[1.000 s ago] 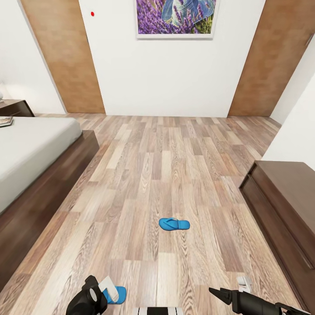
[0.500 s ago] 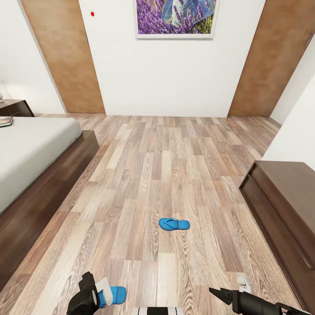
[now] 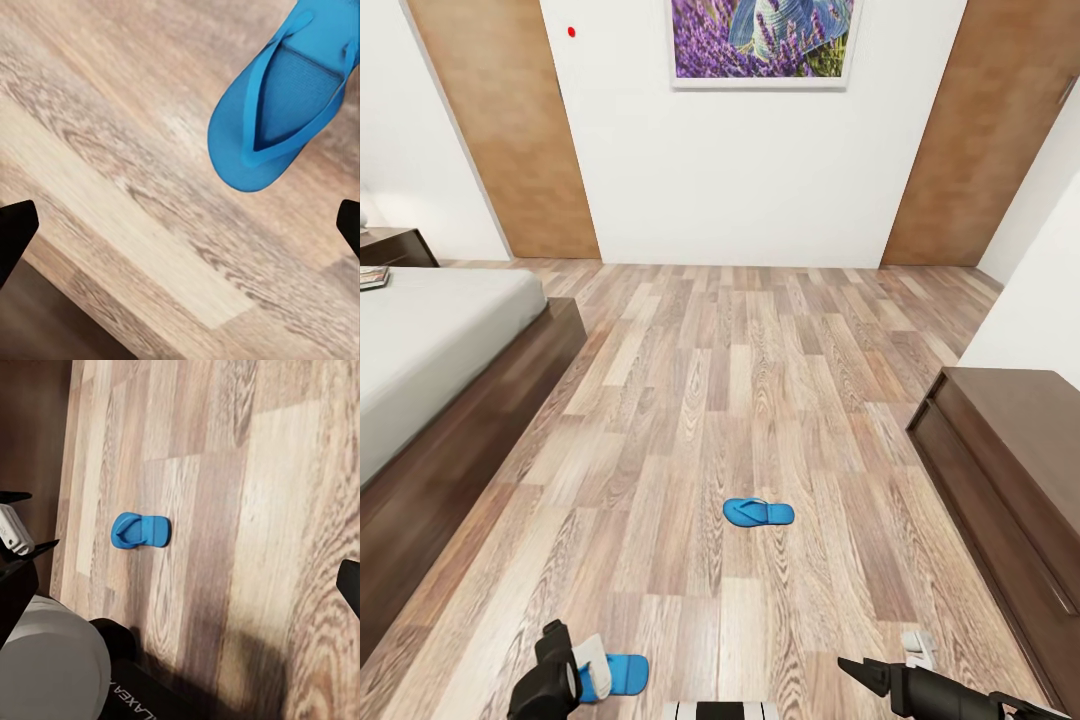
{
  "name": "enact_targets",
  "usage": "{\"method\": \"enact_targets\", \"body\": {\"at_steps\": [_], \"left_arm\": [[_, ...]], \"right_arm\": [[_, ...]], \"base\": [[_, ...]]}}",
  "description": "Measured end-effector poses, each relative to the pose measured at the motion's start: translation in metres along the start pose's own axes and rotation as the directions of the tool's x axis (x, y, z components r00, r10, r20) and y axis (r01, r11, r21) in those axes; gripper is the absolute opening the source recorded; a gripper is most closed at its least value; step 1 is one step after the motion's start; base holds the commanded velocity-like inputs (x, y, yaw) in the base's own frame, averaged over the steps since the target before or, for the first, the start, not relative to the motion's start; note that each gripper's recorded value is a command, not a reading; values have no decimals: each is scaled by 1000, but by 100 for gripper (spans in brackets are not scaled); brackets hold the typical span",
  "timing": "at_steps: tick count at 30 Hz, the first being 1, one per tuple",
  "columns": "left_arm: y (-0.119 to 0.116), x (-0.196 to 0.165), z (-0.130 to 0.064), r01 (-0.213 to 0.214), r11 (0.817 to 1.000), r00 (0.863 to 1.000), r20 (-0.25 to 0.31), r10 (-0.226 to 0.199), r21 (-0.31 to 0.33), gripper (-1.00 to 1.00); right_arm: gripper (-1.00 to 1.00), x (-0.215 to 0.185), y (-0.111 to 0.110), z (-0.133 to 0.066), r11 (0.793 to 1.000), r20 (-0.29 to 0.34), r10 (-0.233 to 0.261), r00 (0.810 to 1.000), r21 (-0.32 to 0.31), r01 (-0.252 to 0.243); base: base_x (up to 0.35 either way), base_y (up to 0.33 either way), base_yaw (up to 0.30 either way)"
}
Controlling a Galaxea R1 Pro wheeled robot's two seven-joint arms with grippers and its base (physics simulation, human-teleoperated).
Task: In the bedroom, move the book from the bed onto either nightstand, and place the two sandals side by side next to the bed.
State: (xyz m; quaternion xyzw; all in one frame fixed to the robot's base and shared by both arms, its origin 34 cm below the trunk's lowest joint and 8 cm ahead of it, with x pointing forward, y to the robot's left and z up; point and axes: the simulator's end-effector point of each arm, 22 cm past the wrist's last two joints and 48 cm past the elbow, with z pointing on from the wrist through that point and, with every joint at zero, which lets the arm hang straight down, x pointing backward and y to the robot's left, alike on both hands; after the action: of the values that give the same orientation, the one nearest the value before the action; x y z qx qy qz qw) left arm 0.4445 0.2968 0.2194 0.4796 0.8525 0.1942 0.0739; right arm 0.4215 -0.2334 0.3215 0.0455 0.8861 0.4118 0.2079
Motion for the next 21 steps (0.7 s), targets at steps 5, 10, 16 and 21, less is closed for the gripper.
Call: {"method": "enact_targets", "body": {"at_steps": [5, 10, 16, 21], "left_arm": [[-1, -3, -1, 0, 1000, 1000, 4, 0, 1, 100], [-1, -4, -1, 1, 1000, 1000, 7, -1, 0, 100], [-2, -9, -2, 6, 1000, 1000, 15, -6, 0, 100], [-2, -15, 0, 11, 1000, 1000, 20, -11, 1, 100]], "right_arm": [[100, 0, 0, 0, 1000, 0, 0, 1000, 0, 0], [100, 0, 0, 0, 1000, 0, 0, 1000, 0, 0], [100, 1, -1, 0, 1000, -3, 3, 1000, 1, -3], [100, 7, -6, 3, 1000, -16, 18, 1000, 6, -18]], "base": [[0, 0, 0], [0, 0, 0], [0, 0, 0], [0, 0, 0]]}}
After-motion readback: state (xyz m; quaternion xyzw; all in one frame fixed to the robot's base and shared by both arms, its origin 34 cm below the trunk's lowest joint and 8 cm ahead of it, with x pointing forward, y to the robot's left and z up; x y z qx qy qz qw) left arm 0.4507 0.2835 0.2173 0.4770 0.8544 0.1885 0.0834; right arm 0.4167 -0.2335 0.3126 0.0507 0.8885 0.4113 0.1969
